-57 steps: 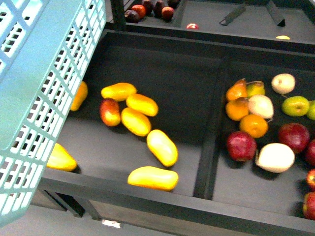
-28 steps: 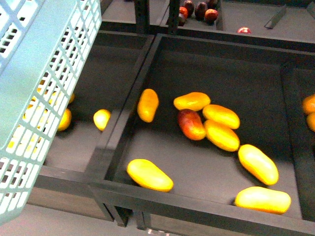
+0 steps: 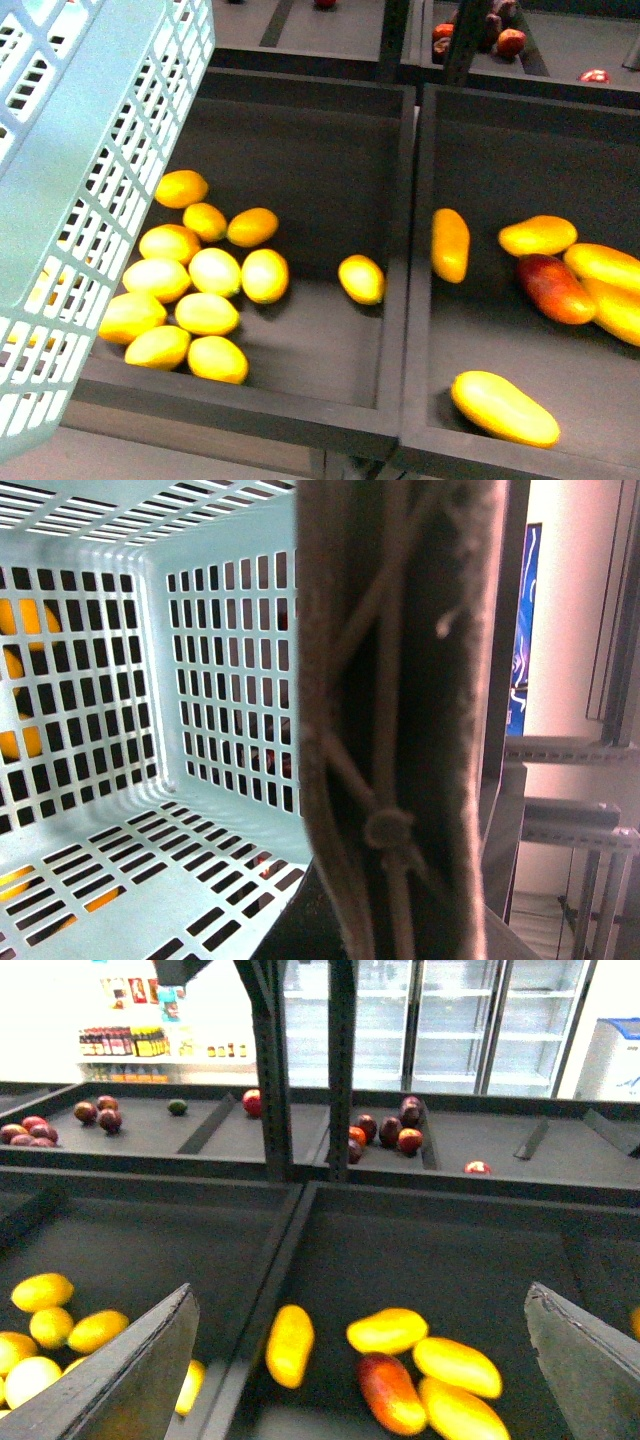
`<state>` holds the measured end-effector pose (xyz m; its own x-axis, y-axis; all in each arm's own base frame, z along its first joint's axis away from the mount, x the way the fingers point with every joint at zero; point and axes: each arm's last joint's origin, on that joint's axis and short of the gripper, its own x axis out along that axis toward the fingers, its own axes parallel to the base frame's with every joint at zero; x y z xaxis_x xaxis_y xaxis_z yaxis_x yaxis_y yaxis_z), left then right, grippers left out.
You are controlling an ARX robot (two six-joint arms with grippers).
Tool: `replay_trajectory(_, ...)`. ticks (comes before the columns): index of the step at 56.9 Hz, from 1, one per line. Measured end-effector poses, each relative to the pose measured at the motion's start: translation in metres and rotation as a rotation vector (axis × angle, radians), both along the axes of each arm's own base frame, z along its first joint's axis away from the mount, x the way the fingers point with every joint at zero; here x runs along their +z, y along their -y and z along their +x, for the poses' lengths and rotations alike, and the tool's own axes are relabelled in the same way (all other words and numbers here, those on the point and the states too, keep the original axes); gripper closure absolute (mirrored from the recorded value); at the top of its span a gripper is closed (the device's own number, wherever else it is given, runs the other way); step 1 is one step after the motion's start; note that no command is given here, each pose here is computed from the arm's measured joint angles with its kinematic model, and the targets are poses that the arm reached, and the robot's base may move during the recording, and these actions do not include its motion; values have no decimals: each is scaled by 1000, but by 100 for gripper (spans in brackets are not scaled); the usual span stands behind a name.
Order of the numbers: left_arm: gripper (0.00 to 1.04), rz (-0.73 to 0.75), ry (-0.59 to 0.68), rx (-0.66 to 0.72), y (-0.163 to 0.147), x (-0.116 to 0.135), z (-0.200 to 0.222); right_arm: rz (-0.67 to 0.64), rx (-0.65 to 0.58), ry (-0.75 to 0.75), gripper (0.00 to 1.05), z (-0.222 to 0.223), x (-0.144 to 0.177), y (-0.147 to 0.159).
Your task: Pick mango and avocado into basket
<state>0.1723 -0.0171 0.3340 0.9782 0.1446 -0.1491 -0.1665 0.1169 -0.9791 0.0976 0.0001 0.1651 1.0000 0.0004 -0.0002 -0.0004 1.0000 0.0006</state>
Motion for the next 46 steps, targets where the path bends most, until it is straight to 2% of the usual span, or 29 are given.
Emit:
replay_trajectory(17,99,28,-10,26,-2,0,0,0,3,-1,8,0,0,0)
replay_trajectory(21,99,122,-198,-56,0,6,5,0,0,-1,8,0,0,0)
replay_trajectory(26,99,238,-339,-170,4,13,18,0,1,-1,8,0,0,0)
replay_trajectory(35,99,318,-391,-270,13,6,63,0,0,-1,8,0,0,0)
replay_trajectory(46,99,335,-347,-394,32,9,120,0,1,-1,8,0,0,0)
